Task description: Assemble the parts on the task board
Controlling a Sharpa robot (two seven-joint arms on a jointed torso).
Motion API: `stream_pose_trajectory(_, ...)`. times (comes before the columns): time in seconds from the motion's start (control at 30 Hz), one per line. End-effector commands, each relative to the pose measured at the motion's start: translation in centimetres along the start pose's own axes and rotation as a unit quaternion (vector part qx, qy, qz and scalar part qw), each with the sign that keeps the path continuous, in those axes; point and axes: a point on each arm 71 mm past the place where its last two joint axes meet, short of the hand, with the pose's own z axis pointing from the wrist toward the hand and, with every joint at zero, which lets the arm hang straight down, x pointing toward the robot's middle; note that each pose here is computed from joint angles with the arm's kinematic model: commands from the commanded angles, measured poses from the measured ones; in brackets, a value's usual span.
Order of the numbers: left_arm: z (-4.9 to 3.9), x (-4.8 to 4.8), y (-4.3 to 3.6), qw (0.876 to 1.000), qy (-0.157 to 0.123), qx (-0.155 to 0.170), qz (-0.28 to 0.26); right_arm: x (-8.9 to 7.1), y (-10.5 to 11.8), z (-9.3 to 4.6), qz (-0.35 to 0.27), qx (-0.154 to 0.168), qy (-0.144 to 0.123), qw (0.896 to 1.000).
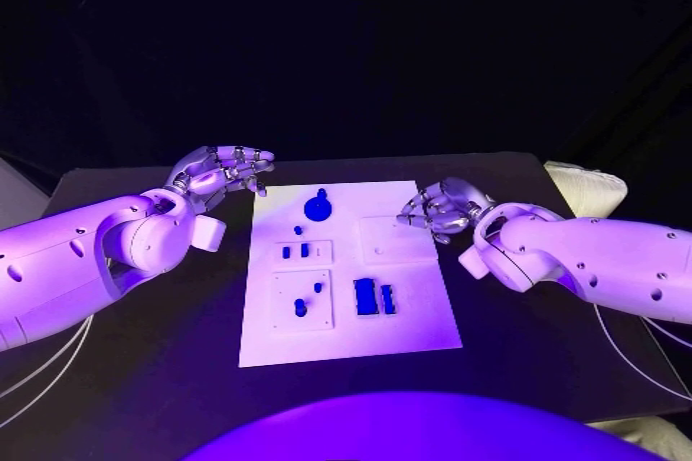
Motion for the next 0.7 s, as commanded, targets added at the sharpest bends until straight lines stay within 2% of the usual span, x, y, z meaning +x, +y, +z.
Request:
stream_pose_trajectory(0.03, 0.70, -0.69, -0.26, 0.998, -0.043, 0.036, -0.009, -2.0, 0.2, 2.0, 0.123, -0.056, -0.053, 0.989)
stream_pose_trajectory(0.2, 1.90, -1.38, 0.02, 0.996, -0.075, 0.049, -0.014, -3.3, 0.1, 4.4, 0.165, -0.072, -0.081, 0.980)
stream_pose_trajectory(0.4, 2.87, -1.77, 0.23, 0.994, -0.094, 0.062, -0.015, -3.8, 0.3, 6.0, 0.184, -0.087, -0.089, 0.975)
stream_pose_trajectory(0.43, 2.79, -1.48, 0.56, 0.997, -0.072, 0.035, -0.004, -3.8, -0.1, 5.8, 0.138, -0.054, -0.097, 0.984)
stream_pose_trajectory(0.6, 2.68, -1.11, 0.64, 0.996, -0.078, 0.036, -0.004, -3.3, 0.2, 5.6, 0.150, -0.057, -0.100, 0.982)
stream_pose_trajectory(0.7, 2.44, -0.42, 0.77, 0.995, -0.088, 0.037, -0.003, -2.4, 0.9, 5.1, 0.172, -0.063, -0.105, 0.977)
